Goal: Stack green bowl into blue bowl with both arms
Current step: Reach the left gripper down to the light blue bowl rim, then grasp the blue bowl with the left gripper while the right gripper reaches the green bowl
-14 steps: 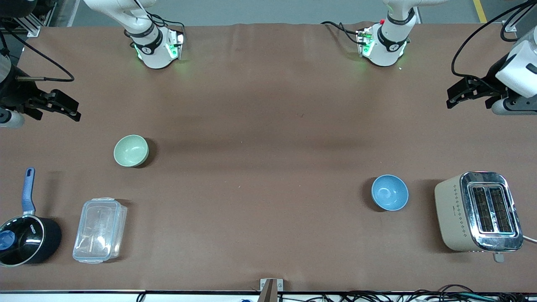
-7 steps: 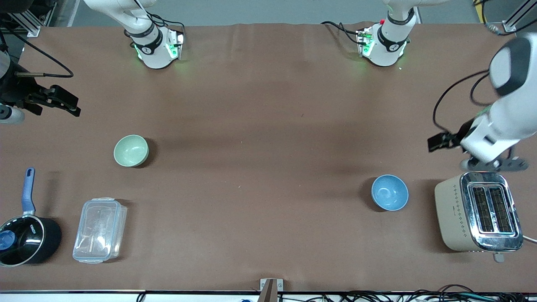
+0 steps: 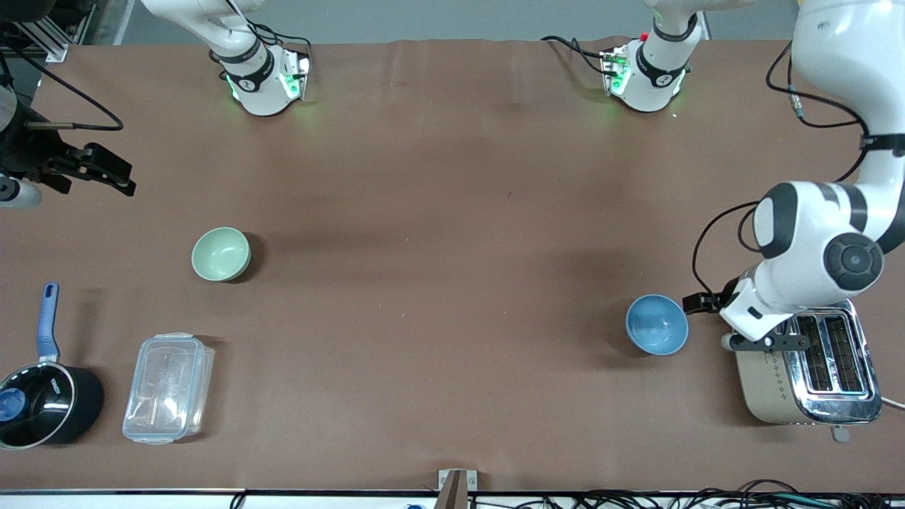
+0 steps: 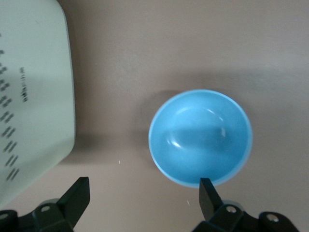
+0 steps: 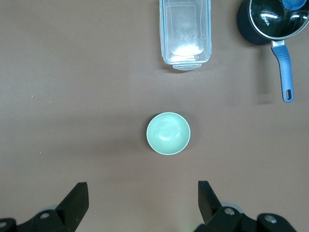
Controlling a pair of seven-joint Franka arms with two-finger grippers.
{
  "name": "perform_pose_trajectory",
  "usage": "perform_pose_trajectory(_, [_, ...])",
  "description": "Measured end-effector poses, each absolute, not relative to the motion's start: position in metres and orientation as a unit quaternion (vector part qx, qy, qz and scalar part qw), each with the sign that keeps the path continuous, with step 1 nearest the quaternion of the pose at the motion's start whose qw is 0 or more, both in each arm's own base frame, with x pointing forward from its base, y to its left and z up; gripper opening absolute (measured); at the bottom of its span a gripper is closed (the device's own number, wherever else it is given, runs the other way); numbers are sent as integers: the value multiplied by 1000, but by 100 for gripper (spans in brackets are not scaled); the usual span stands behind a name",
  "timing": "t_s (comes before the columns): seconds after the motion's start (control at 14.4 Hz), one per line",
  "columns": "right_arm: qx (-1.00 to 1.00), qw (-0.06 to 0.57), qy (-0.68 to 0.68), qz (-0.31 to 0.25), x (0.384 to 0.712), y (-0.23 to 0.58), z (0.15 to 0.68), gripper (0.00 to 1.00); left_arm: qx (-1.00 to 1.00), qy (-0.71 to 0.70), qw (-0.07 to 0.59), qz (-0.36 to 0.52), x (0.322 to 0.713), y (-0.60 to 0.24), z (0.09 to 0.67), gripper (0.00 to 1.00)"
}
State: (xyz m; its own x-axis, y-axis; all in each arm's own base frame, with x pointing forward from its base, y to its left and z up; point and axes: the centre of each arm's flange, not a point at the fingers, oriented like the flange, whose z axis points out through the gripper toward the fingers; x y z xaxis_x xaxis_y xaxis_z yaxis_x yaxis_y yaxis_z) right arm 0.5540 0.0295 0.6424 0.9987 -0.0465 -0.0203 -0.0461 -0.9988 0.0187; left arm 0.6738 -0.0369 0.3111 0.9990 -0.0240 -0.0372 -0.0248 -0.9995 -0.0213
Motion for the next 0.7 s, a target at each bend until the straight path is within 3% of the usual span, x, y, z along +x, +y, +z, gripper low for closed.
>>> perform_pose_trajectory(0.21, [1000,9,-25,-11,554,27,642,100,-1000,9,6,26,678,-33,261,97])
perform_pose_trajectory(0.35, [1000,10,-18,-20,553,24,638,100,-999,10,4,34,677,-33,240,78])
perform_pose_trajectory(0.49, [999,10,-3,-46,553,6,610,100,-999,10,3,42,676,-34,229,75])
perform_pose_trajectory(0.7, [998,6,5,-55,557,-39,527,100,-999,7,3,48,674,-36,220,41])
